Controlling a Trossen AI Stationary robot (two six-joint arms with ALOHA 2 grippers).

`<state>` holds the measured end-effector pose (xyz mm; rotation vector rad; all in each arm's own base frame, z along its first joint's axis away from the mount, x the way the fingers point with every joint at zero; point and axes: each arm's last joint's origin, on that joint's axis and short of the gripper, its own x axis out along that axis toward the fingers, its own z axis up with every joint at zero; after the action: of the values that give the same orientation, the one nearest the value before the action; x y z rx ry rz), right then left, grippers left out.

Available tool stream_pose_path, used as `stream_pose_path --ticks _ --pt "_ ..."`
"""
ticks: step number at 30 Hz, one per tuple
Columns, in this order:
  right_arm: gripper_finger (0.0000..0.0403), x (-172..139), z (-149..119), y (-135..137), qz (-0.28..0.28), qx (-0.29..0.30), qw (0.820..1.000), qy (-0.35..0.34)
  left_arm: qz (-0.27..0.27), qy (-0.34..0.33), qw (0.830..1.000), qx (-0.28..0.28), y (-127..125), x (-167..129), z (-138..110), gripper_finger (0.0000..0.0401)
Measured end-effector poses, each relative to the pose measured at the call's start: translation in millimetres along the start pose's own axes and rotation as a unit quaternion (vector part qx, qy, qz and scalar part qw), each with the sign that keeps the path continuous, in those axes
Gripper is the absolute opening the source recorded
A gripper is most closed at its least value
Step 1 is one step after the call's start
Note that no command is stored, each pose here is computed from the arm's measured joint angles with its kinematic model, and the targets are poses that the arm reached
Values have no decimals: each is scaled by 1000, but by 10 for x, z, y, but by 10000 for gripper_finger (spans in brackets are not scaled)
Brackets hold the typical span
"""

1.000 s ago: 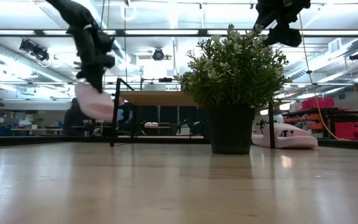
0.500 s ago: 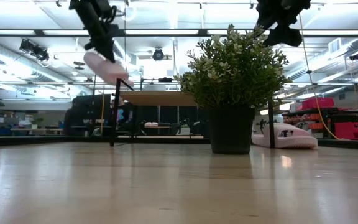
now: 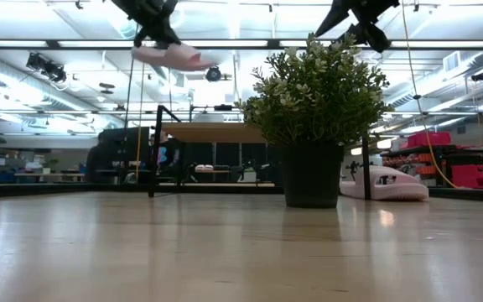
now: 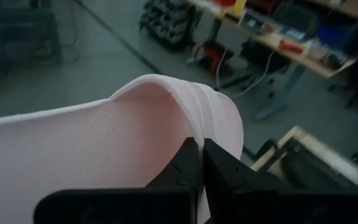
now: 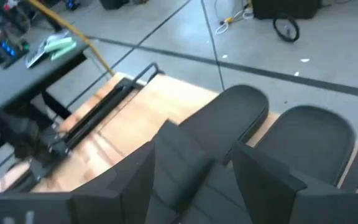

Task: Pick and place slides into the shelf
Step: Put the left pink slipper on the shelf

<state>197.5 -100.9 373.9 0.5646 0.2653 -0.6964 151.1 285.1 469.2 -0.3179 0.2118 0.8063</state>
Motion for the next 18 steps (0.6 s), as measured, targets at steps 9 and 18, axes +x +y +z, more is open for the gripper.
stream_pose_path --ticks 9,18 --pt "219 18 119 -150 -21 21 999 -29 -55 -50 997 -1 -441 91 66 10" --pt "219 9 298 -206 79 -26 995 -56 -34 -50 998 -29 -720 143 12 10"
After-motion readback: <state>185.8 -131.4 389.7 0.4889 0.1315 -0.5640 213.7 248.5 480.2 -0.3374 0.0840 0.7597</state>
